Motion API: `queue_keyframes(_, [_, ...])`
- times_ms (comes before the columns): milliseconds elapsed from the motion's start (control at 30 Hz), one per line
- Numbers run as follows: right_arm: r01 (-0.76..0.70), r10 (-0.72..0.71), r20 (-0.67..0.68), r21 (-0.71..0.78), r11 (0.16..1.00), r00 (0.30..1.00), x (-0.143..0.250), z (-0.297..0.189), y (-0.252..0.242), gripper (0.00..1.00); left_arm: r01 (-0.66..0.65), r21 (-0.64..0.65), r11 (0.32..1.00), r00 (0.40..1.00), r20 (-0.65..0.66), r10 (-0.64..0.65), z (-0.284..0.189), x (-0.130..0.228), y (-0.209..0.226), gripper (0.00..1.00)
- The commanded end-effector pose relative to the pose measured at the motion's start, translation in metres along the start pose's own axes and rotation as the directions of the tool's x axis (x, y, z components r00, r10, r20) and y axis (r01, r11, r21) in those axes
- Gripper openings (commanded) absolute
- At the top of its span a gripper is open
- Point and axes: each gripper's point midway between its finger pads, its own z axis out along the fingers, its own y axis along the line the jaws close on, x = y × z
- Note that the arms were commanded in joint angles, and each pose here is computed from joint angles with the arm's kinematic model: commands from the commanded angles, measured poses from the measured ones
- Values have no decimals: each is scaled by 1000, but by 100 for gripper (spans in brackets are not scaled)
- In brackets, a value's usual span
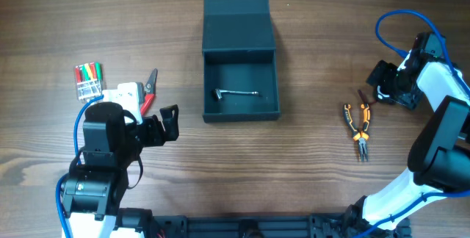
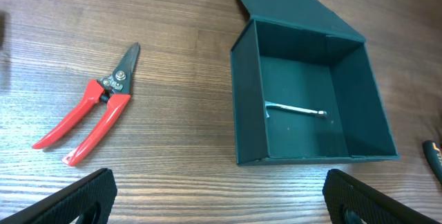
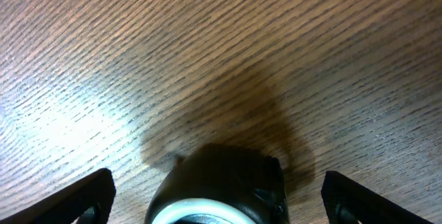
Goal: Pack container
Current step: 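Move the right gripper over the black-and-white tape measure, then lower the right gripper and grasp the tape measure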
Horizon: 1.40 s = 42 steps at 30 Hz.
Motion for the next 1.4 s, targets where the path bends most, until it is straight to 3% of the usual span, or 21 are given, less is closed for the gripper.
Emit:
queue_keyframes(0, [29,-29,-28,-15,999,999,8,8,3,96,8,3,1000,1000,30,-8,-5,-10,-2,100])
queue_keyframes(733, [58,-58,-29,7,998,998,10,15,-1,98,8,3,1000,1000,30,-8,-5,-10,-2,100])
queue_keyframes(1367, [53,-48,-68,82,995,997,19,22,-15,91,8,3,1000,1000,30,-8,-5,-10,-2,100])
